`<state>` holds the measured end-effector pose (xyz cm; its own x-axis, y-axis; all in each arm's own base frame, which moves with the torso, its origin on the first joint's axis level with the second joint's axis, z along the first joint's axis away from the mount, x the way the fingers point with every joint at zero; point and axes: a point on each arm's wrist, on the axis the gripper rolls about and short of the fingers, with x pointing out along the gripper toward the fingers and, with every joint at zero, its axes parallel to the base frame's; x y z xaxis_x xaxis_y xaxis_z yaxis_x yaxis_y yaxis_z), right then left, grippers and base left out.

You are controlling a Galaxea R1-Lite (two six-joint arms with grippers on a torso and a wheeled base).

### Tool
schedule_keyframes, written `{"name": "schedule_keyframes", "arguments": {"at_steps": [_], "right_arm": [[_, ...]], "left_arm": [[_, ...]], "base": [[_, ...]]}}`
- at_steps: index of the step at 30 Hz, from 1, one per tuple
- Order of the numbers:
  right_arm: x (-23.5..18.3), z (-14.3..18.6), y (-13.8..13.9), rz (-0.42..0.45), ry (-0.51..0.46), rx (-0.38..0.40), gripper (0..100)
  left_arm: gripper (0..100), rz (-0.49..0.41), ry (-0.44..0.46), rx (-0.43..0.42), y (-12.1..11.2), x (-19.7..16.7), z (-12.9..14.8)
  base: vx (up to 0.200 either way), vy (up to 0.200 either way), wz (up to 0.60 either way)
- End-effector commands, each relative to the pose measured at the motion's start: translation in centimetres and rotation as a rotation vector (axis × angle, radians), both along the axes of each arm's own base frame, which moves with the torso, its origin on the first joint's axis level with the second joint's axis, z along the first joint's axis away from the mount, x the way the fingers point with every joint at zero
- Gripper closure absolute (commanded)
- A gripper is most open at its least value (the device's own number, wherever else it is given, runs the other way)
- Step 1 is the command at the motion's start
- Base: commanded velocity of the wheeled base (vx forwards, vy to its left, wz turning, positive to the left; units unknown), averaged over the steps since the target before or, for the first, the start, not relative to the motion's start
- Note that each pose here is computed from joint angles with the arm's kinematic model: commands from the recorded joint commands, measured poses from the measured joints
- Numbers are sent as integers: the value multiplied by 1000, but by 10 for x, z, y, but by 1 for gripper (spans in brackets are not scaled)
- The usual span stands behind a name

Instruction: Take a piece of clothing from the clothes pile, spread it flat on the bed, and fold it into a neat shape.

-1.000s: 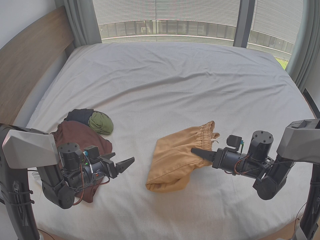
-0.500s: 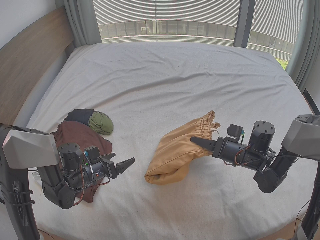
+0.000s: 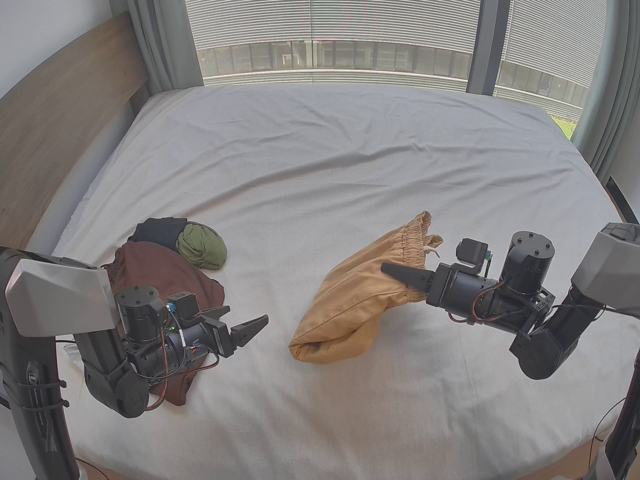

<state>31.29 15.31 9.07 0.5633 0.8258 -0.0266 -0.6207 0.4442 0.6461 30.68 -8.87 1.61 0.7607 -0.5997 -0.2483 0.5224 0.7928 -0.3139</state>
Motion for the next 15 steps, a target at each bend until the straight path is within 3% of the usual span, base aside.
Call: {"name": "schedule_keyframes", "arguments": {"at_steps": [1, 15], "right_arm": [[1, 14, 1, 1, -38, 16, 100], [21, 40, 5, -10, -70, 30, 100]], "left_arm": [[0, 2, 4, 1, 1, 0, -2], [0, 4, 1, -1, 1, 1, -1]], "base": [[0, 0, 0], [0, 0, 0]]}}
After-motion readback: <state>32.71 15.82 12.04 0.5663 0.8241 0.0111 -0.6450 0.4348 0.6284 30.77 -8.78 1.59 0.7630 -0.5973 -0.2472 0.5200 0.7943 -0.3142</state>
